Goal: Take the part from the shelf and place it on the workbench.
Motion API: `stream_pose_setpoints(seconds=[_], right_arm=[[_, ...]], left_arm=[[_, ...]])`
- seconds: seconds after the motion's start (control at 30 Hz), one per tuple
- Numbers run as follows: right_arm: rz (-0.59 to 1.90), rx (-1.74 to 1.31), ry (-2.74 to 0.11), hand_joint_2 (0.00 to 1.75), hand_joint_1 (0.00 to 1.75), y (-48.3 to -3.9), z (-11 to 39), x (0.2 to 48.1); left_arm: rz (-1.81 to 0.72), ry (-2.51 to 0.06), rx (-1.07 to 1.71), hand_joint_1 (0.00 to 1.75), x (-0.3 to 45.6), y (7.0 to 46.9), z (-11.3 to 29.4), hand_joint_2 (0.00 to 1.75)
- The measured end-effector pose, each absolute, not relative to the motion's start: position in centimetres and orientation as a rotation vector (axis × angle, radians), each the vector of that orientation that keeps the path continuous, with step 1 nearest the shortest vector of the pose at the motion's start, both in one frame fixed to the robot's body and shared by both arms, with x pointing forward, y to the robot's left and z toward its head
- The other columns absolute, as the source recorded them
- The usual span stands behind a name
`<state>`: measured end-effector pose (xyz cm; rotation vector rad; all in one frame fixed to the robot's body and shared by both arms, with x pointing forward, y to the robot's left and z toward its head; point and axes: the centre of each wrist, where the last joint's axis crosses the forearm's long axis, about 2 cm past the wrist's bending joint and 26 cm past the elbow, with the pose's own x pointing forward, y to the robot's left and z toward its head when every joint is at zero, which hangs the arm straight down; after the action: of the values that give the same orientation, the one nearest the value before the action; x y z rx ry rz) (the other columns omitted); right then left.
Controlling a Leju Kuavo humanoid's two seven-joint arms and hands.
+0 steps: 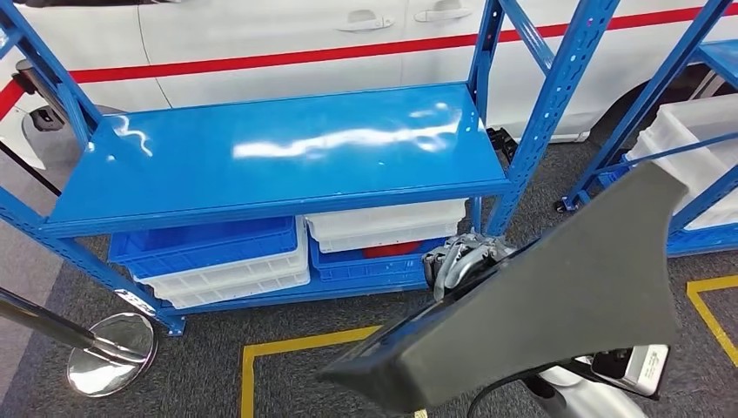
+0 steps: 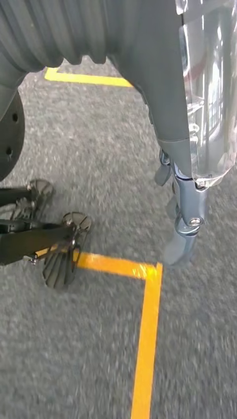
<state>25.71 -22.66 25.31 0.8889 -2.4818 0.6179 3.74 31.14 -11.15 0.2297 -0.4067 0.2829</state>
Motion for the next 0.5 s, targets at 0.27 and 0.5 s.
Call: stream_pose_setpoints(seconds=[0.27, 0.5], right_arm=[[0.672, 0.915, -2.449, 1.75, 1.75, -22.8, 24.5, 25.3], [0.739, 0.951, -2.409, 1.75, 1.75, -23.1, 23.6, 24.8]], left_arm=[[0.300, -0.412, 0.209, 0.00, 3.9, 30.4, -11.2, 1.75], [0.312, -0.423, 0.203, 0.00, 3.7, 29.8, -11.2, 1.75]])
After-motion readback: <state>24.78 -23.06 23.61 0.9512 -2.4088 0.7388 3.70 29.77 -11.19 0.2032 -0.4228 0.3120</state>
